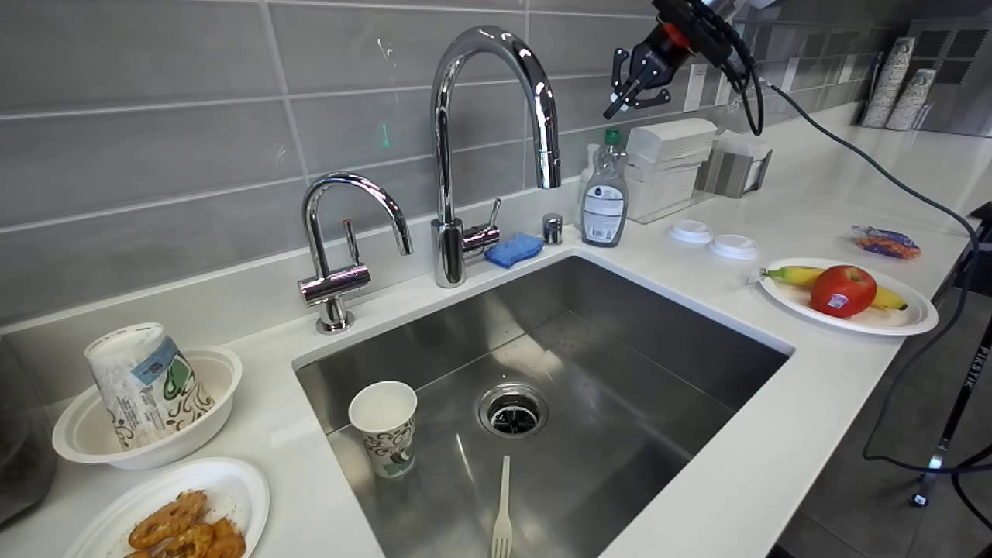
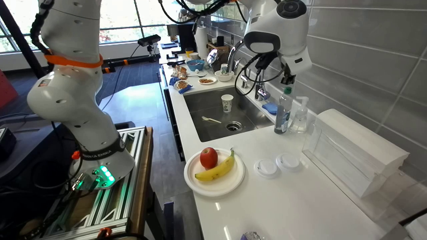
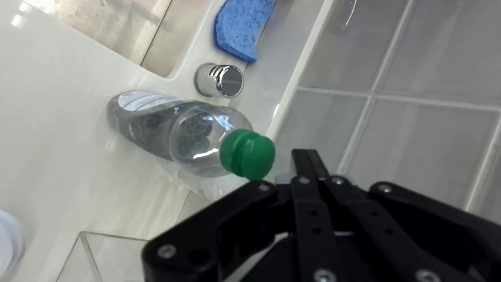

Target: Open the soap bottle

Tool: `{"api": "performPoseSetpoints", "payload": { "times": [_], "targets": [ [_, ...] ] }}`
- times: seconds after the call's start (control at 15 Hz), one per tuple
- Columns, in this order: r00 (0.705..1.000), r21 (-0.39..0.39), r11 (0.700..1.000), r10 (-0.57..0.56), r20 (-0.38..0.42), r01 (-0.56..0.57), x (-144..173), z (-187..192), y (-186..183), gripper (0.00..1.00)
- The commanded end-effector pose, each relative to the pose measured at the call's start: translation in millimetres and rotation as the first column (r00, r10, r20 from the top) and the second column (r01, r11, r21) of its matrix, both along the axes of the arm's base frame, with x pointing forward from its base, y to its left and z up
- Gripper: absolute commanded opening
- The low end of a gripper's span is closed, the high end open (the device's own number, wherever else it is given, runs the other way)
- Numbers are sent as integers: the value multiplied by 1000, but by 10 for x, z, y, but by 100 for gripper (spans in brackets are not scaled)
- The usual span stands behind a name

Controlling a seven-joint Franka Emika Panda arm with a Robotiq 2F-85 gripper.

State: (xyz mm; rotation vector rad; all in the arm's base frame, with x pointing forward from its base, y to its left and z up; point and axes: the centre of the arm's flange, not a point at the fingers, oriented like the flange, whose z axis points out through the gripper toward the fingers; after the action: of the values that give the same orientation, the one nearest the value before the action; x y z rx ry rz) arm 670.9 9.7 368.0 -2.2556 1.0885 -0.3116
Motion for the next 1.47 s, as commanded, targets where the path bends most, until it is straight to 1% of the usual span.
{"api": "performPoseSetpoints", "payload": {
  "times": [0.0, 0.07, 0.13, 0.2, 0.27, 0.33, 0.47, 0.53, 0.6, 0.73, 0.87, 1.07, 1.2, 1.4],
  "targets": [
    [1000, -12, 1000, -14, -27, 13, -113, 72, 44, 1],
    [999, -5, 1000, -17, -27, 17, -119, 84, 53, 1],
    [999, 21, 1000, -21, -38, 22, -136, 99, 56, 28],
    [999, 64, 998, -24, -39, 26, -152, 123, 44, 29],
    [999, 124, 992, -27, -34, 31, -183, 161, 5, 34],
    [998, 175, 983, -43, -37, 49, -225, 191, -43, 43],
    [997, 254, 964, -68, -33, 74, -303, 249, -153, 56],
    [997, 285, 956, -71, -22, 74, -349, 266, -224, 65],
    [998, 308, 949, -66, -6, 64, -375, 286, -288, 71],
    [997, 360, 930, -80, 12, 71, -443, 229, -452, 87],
    [997, 409, 911, -75, 26, 58, -502, 113, -551, 99],
    [996, 452, 892, -60, 71, 21, -532, -111, -627, 100],
    [993, 464, 886, -61, 100, 8, -528, -253, -642, 100],
    [986, 432, 902, -49, 157, -24, -465, -431, -593, 100]
  ]
}}
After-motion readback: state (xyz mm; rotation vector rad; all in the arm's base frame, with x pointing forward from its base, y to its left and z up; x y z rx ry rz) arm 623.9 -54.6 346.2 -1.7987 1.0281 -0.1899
